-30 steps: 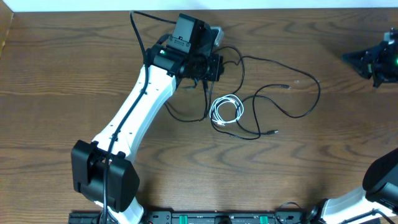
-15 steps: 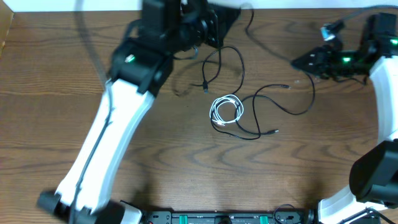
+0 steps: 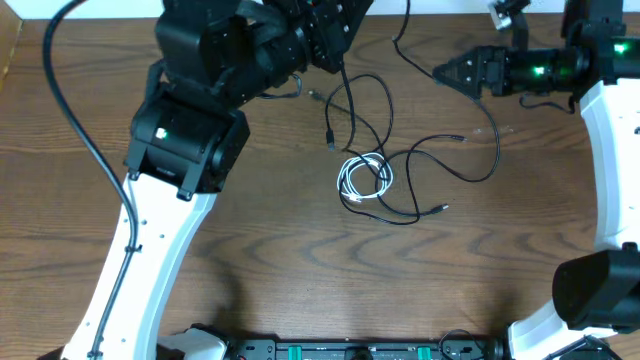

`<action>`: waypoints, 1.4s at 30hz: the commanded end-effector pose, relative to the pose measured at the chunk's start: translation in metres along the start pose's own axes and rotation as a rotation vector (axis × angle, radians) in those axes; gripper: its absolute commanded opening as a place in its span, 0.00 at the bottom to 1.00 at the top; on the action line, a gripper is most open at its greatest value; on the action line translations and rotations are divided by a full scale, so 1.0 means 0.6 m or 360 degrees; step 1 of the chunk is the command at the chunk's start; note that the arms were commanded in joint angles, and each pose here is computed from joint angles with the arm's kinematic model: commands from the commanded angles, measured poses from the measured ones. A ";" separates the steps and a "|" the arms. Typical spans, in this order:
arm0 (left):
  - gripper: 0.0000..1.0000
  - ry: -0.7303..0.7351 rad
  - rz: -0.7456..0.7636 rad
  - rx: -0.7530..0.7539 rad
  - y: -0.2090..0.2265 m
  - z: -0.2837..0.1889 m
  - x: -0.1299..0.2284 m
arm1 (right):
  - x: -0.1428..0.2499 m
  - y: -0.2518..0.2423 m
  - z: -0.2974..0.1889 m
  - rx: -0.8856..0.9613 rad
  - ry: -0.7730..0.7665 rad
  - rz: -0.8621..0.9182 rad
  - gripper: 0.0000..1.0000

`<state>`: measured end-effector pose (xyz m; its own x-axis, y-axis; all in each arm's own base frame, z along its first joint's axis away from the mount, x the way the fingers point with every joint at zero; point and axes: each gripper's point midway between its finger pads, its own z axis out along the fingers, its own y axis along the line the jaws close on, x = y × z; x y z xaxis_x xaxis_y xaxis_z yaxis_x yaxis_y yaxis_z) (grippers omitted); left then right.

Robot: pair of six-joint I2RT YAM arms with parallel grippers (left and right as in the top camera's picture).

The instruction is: Untangle cables

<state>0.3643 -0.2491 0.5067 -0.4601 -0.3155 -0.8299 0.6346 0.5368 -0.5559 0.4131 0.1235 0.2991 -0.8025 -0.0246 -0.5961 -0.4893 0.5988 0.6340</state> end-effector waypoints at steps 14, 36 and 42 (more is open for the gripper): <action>0.08 0.0285 -0.0381 0.0403 -0.081 -0.018 0.036 | -0.027 0.135 -0.025 -0.0534 -0.0278 -0.1120 0.99; 0.08 0.0182 -0.0490 0.0366 -0.027 -0.048 -0.020 | 0.083 0.293 0.044 -0.1064 -0.0070 -0.1241 0.97; 0.08 0.0164 -0.0510 0.0335 -0.014 -0.045 -0.024 | 0.115 0.343 0.068 -0.1201 -0.0008 -0.1328 0.92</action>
<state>0.3500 -0.2266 0.5222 -0.7081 -0.3561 -0.6098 0.5534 0.2566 -0.7924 0.2885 0.2677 0.3504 -0.2150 -0.2289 -0.9494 -0.9511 -0.1717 0.2568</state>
